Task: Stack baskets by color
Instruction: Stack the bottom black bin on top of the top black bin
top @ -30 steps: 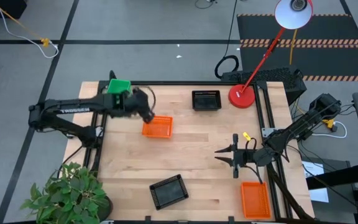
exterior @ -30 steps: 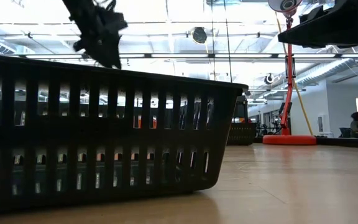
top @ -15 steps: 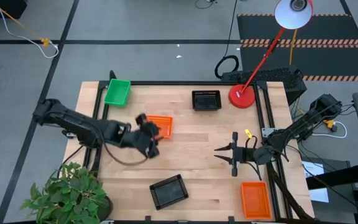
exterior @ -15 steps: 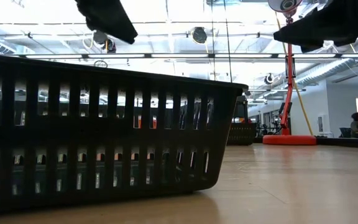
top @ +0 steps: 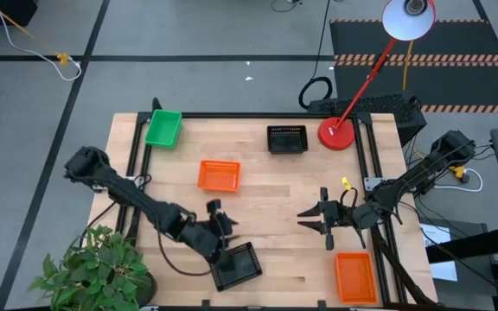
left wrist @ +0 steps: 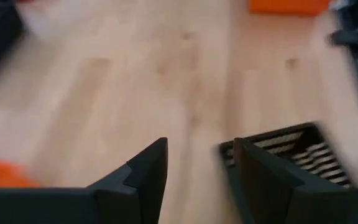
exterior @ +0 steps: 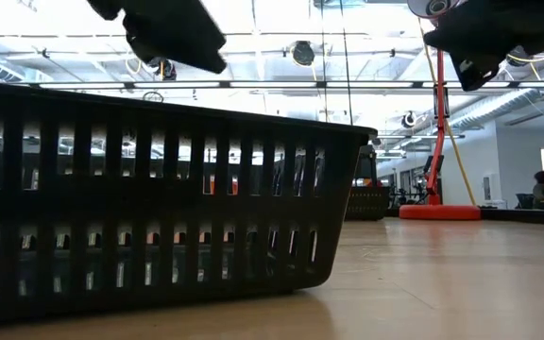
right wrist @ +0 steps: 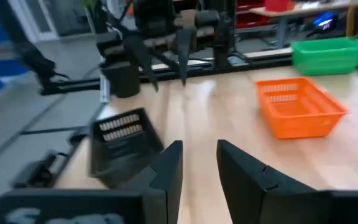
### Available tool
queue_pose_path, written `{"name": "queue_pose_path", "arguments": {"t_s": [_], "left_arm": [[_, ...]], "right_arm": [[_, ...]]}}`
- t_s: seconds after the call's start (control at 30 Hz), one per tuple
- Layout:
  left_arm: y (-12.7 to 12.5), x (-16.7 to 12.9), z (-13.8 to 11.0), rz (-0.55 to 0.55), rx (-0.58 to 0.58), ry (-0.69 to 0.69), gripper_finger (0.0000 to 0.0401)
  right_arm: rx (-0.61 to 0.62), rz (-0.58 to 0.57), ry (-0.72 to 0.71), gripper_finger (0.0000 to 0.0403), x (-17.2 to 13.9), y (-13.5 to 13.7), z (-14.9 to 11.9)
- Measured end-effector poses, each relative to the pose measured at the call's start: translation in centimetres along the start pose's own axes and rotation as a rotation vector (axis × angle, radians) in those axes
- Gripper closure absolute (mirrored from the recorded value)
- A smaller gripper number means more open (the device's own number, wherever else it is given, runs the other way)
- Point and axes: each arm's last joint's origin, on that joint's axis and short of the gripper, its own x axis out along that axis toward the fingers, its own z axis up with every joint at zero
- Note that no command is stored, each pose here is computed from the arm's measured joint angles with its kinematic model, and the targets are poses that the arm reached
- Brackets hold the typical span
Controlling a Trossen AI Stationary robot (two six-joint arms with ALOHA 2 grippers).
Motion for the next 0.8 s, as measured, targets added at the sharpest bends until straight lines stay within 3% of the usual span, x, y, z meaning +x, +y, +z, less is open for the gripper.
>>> {"name": "queue_pose_path", "arguments": {"t_s": [0.13, 0.3, 0.8], "left_arm": [[-2.8, 0.6, -1.8, -0.069, -0.064, 0.016, 0.0217], [-6.4, 1.1, -4.5, -0.125, 0.015, 0.054, 0.0217], [-10.9, -1.6, -5.9, -0.220, 0.028, 0.041, 0.0217]], "right_arm": [[0.062, 0.041, -0.001, 0.0307, 0.1, 0.4, 0.5], [0.087, 0.041, -0.010, 0.0307, 0.0, 0.5, 0.6], [0.160, 0.078, 0.008, 0.0307, 0.0, 0.8, 0.5]]}}
